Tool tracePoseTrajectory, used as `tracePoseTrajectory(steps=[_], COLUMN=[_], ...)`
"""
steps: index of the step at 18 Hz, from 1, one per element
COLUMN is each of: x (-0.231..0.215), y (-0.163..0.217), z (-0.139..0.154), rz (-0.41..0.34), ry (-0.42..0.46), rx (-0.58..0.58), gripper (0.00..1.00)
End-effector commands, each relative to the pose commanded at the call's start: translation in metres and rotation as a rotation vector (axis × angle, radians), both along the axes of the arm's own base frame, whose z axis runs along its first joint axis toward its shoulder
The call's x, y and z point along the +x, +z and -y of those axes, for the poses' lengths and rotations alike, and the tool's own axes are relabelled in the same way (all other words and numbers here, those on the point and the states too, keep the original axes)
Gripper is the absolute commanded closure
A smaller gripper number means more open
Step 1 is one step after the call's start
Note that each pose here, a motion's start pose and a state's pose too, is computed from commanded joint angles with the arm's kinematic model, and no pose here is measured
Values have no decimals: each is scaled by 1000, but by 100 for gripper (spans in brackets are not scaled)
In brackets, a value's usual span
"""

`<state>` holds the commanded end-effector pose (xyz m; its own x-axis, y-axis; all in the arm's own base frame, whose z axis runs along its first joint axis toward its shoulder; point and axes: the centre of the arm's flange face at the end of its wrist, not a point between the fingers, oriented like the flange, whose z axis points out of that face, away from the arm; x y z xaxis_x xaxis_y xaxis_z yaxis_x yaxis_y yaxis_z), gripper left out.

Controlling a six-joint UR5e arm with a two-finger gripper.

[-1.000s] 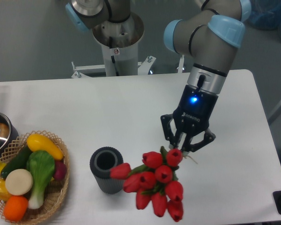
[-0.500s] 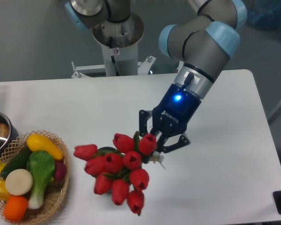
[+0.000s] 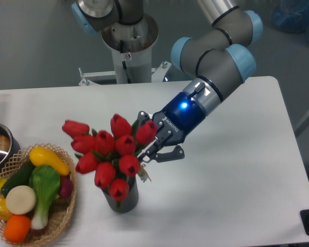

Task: Insert the flowers into the vase
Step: 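Position the tulip stems above the vase opening and align them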

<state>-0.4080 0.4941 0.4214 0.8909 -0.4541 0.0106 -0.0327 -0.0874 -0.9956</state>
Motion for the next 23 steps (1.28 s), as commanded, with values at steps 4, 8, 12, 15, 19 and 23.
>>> tracePoseTrajectory(steps=[4, 8, 12, 15, 19, 23], x=[10, 20, 37, 41, 47, 51], y=[0, -6, -30, -35, -40, -51], z=[0, 0, 0, -1, -3, -8], rz=[-7, -10, -13, -19, -11, -6], ry=[-16, -33, -52, -62, -70, -81], rx=[23, 38, 44, 58, 53, 49], gripper=[85, 85, 85, 85, 85, 85])
